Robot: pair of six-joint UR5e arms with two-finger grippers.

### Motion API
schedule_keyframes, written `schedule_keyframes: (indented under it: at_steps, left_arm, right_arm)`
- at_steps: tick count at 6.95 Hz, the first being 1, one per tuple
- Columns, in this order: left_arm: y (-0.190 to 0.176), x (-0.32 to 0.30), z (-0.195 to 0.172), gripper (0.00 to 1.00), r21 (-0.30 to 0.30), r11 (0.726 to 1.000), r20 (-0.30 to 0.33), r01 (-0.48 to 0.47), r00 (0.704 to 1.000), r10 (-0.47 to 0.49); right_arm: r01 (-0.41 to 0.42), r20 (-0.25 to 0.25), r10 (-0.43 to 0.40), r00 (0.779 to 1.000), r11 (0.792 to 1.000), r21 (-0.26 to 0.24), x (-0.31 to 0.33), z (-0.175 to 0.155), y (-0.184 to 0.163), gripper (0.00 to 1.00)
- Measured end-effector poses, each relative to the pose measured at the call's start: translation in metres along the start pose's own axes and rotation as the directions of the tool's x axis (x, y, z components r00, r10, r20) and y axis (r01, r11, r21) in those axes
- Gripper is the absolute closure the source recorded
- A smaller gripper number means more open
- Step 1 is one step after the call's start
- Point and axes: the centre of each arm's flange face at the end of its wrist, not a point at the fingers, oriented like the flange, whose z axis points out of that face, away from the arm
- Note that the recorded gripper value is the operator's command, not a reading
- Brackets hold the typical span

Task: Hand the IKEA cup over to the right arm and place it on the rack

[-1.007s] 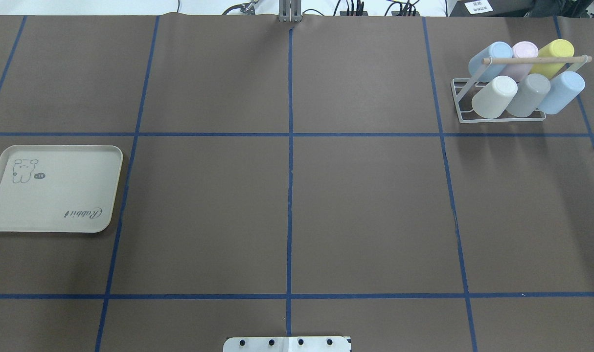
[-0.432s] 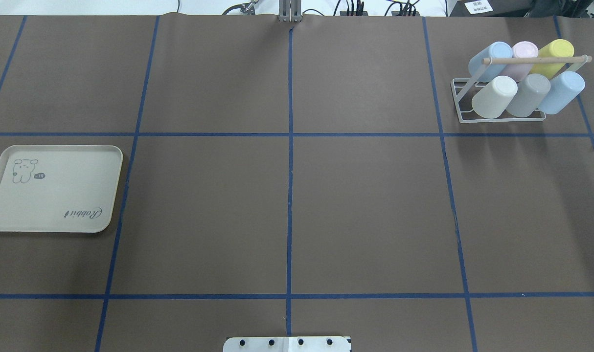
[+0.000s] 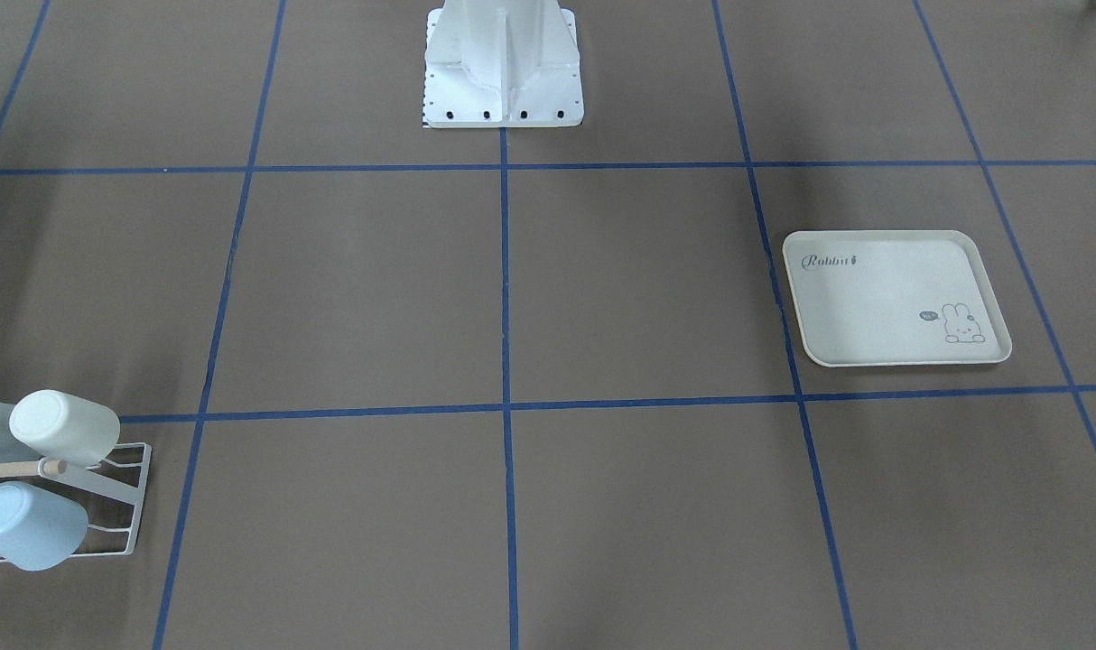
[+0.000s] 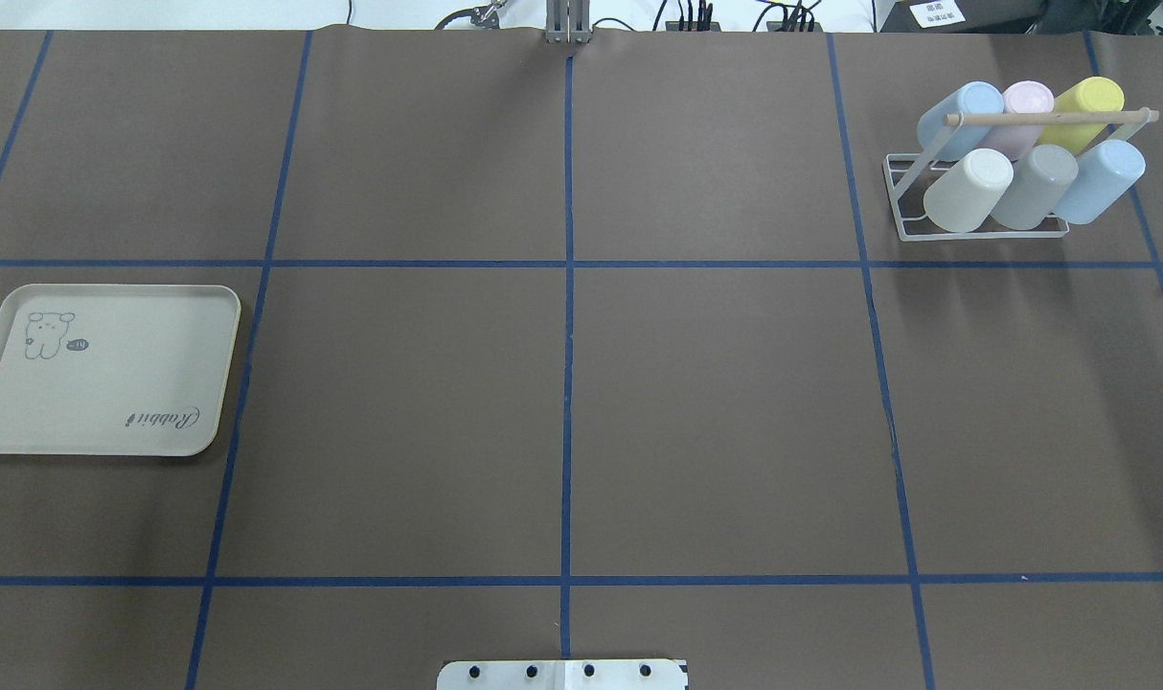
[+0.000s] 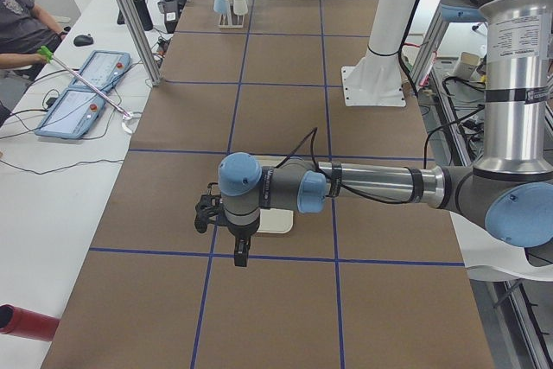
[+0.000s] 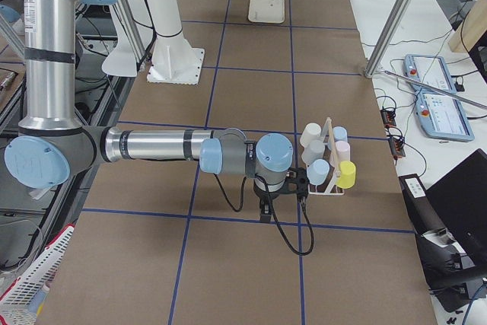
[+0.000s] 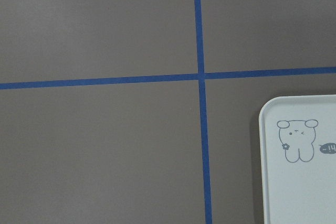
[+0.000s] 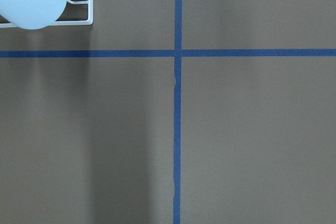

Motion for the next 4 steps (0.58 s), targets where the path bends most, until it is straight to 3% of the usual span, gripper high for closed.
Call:
schedule_keyframes:
  at_steps: [4]
  left_arm:
    - [-0.0085,-0.0002,0.0001,0.00,0.001,1.000,0.002,-0.003,1.000,0.003]
  right_arm:
    - [0.001,0.008,-0.001,1.000,1.000,0.005,-0.0021,-0.0026,0.0004,0.01]
